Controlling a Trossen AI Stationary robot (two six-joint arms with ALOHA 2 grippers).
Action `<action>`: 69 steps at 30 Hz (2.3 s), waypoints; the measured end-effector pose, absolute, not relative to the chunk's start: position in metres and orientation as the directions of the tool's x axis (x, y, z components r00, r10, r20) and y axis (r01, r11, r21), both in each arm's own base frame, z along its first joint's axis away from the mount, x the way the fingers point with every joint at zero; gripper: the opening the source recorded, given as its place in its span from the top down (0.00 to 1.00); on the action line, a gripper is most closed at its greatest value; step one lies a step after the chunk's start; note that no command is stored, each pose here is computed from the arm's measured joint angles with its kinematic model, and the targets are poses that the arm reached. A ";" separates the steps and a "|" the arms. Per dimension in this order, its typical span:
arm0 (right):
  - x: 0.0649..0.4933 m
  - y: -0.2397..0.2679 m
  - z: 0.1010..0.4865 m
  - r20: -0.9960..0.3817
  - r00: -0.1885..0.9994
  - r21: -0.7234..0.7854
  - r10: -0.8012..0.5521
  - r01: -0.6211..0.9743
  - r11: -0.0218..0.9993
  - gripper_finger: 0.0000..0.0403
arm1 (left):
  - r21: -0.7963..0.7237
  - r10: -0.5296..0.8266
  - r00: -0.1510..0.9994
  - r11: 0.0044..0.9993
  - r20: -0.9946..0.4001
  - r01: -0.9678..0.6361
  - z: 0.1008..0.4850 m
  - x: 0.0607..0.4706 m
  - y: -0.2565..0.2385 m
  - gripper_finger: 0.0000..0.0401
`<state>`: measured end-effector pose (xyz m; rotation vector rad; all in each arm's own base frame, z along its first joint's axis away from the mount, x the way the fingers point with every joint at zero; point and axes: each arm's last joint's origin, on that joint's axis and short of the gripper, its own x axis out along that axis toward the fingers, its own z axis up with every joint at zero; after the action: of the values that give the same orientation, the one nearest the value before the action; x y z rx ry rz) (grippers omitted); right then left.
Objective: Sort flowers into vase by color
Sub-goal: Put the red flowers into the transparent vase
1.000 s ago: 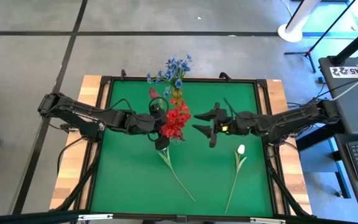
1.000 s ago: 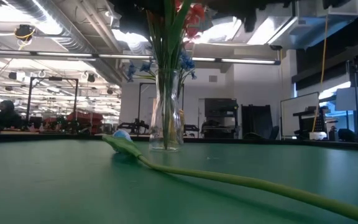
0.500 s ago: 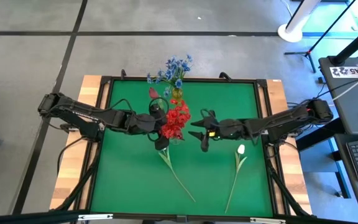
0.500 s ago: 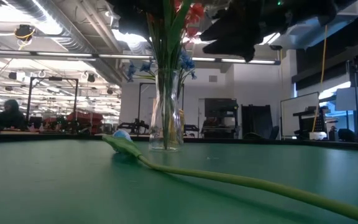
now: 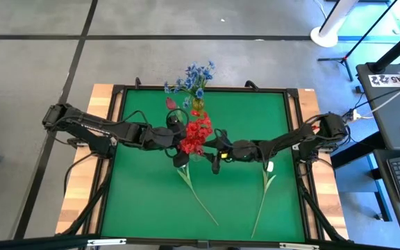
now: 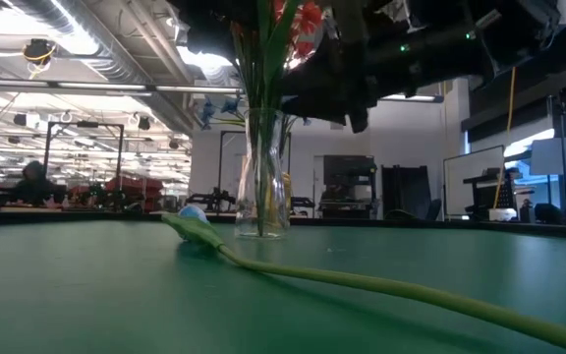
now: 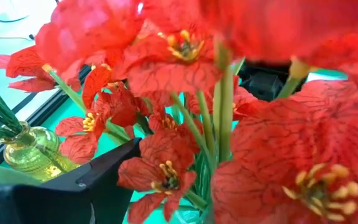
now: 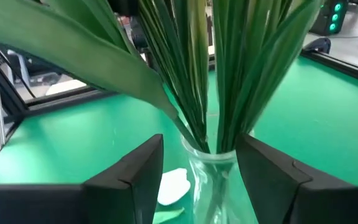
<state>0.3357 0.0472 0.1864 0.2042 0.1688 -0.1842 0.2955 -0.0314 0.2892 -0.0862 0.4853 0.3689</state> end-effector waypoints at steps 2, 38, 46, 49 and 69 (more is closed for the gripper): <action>0.337 0.047 0.186 -0.170 0.972 0.192 -0.164 0.196 0.962 0.47 | 0.006 0.326 0.820 0.930 -0.471 -0.366 0.289 0.295 -0.031 0.18; 0.391 0.040 0.176 -0.235 0.955 0.224 -0.181 0.235 0.946 0.43 | 0.008 0.328 0.794 0.926 -0.511 -0.377 0.285 0.293 -0.031 0.18; 0.391 0.040 0.176 -0.233 0.955 0.224 -0.184 0.237 0.945 0.49 | 0.016 0.334 0.743 0.916 -0.580 -0.400 0.278 0.287 -0.031 0.18; 0.391 0.040 0.176 -0.232 0.953 0.223 -0.194 0.247 0.943 0.48 | 0.028 0.331 0.730 0.919 -0.598 -0.394 0.276 0.285 -0.033 0.18; 0.391 0.039 0.176 -0.232 0.950 0.219 -0.210 0.261 0.940 0.49 | 0.078 0.310 0.642 0.929 -0.701 -0.363 0.266 0.271 -0.046 0.18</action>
<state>0.3911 0.0392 0.1763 0.2509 0.2080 -0.2419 0.2713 -0.0458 0.2660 -0.0719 0.7845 0.3836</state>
